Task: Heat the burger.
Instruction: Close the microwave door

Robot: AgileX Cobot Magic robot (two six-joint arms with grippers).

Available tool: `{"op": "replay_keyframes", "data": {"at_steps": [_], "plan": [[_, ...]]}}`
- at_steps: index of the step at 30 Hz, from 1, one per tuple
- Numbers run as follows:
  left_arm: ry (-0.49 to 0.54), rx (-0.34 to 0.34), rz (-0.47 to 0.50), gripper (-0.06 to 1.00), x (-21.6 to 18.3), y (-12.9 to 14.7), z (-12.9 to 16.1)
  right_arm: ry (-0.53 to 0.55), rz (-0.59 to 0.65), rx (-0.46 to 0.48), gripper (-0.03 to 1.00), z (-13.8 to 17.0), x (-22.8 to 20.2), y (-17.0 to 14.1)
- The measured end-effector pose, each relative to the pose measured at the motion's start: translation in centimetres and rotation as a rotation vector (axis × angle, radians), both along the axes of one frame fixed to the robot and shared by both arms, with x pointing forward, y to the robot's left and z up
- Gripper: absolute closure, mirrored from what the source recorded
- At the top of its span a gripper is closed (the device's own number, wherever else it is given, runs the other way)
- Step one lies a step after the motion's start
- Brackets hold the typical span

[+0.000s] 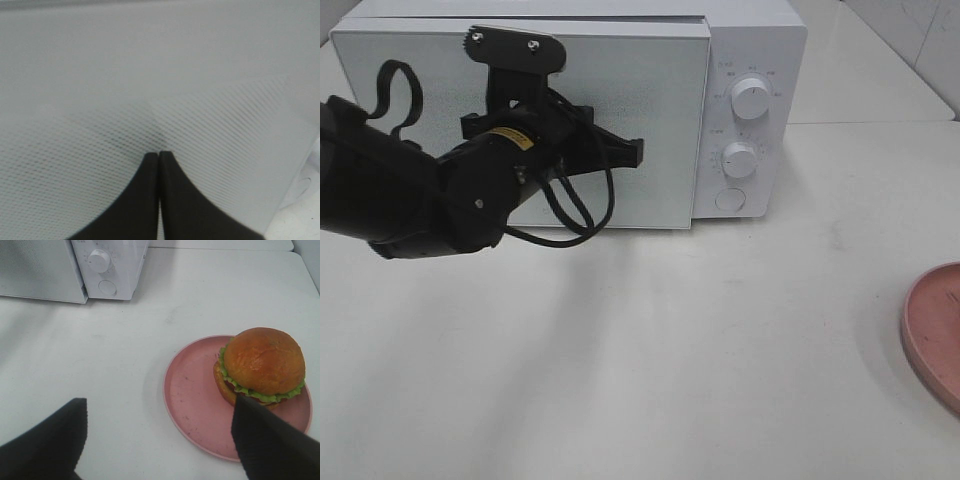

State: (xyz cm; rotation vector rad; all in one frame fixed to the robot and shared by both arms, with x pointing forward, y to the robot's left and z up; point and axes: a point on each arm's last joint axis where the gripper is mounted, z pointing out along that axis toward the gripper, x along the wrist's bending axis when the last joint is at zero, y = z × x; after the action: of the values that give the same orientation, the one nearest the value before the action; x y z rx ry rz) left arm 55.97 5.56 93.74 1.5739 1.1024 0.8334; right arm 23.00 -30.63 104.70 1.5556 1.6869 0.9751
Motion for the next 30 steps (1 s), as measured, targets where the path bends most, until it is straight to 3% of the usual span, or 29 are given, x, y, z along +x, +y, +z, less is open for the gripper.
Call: {"op": "replay_keyframes", "data": {"at_steps": [6, 10, 24, 30], "plan": [[0.022, 0.016, 0.004, 0.94, 1.4, -1.4, -0.1, 0.0, 0.0, 0.0, 0.2, 0.0, 0.0, 0.0], [0.066, 0.041, -0.056, 0.94, 1.8, -2.9, -0.2, 0.0, 0.0, 0.0, 0.2, 0.0, 0.0, 0.0], [0.068, 0.016, -0.067, 0.94, 0.5, -2.4, 2.1, 0.0, 0.0, 0.0, 0.2, 0.0, 0.0, 0.0], [0.201, 0.056, -0.159, 0.93, -3.1, -1.7, 1.9, 0.0, 0.0, 0.0, 0.2, 0.0, 0.0, 0.0]]}}
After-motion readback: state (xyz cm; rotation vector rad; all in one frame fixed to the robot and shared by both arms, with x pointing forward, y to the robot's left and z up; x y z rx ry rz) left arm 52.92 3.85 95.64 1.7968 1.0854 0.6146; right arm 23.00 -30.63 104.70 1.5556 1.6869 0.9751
